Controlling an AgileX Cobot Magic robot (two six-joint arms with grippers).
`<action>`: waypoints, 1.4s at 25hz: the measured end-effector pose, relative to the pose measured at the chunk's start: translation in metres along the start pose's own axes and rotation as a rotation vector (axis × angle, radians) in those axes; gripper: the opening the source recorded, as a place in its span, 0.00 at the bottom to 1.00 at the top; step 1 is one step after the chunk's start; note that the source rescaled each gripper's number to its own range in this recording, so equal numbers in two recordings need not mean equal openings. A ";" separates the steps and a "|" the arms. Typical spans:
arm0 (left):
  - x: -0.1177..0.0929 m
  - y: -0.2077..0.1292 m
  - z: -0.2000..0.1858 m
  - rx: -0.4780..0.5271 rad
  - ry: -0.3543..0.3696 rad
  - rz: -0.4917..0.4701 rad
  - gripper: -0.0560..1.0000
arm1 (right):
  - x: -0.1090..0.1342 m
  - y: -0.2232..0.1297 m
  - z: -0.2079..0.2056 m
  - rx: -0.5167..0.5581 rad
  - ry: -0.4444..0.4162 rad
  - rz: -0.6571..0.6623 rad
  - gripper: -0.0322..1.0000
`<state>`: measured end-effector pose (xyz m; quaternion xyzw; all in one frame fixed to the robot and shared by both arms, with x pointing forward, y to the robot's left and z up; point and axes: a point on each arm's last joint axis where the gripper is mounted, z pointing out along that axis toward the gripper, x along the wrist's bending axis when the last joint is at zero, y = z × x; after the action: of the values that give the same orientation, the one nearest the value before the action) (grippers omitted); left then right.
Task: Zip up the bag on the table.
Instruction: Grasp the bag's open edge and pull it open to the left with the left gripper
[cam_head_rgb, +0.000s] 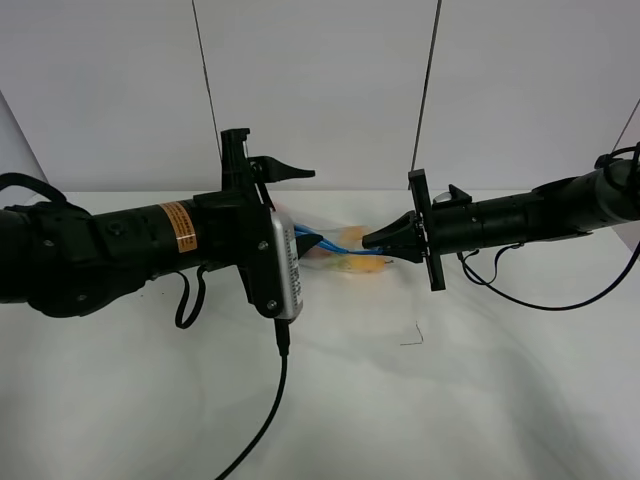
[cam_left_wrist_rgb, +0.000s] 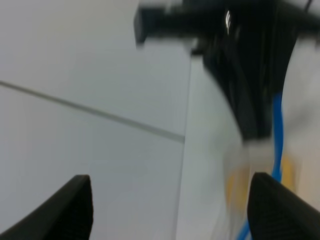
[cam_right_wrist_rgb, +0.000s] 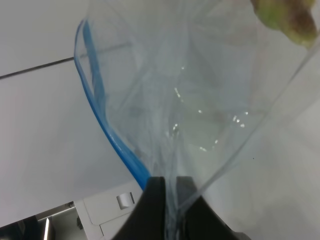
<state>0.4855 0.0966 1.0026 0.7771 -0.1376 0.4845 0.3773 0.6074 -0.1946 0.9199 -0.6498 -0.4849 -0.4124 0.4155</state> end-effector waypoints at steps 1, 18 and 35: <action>-0.001 0.002 0.002 -0.025 0.014 -0.017 0.84 | 0.000 0.000 0.000 0.000 0.000 0.000 0.03; -0.059 -0.033 0.078 -0.110 -0.005 -0.009 0.84 | 0.000 0.000 0.000 0.000 0.000 0.000 0.03; -0.068 -0.040 0.082 -0.093 -0.024 0.054 0.46 | 0.000 0.000 0.000 0.000 0.000 0.000 0.03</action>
<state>0.5282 0.0548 0.9055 0.7605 -0.1855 0.4783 0.3980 0.6074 -0.1946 0.9199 -0.6498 -0.4849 -0.4124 0.4155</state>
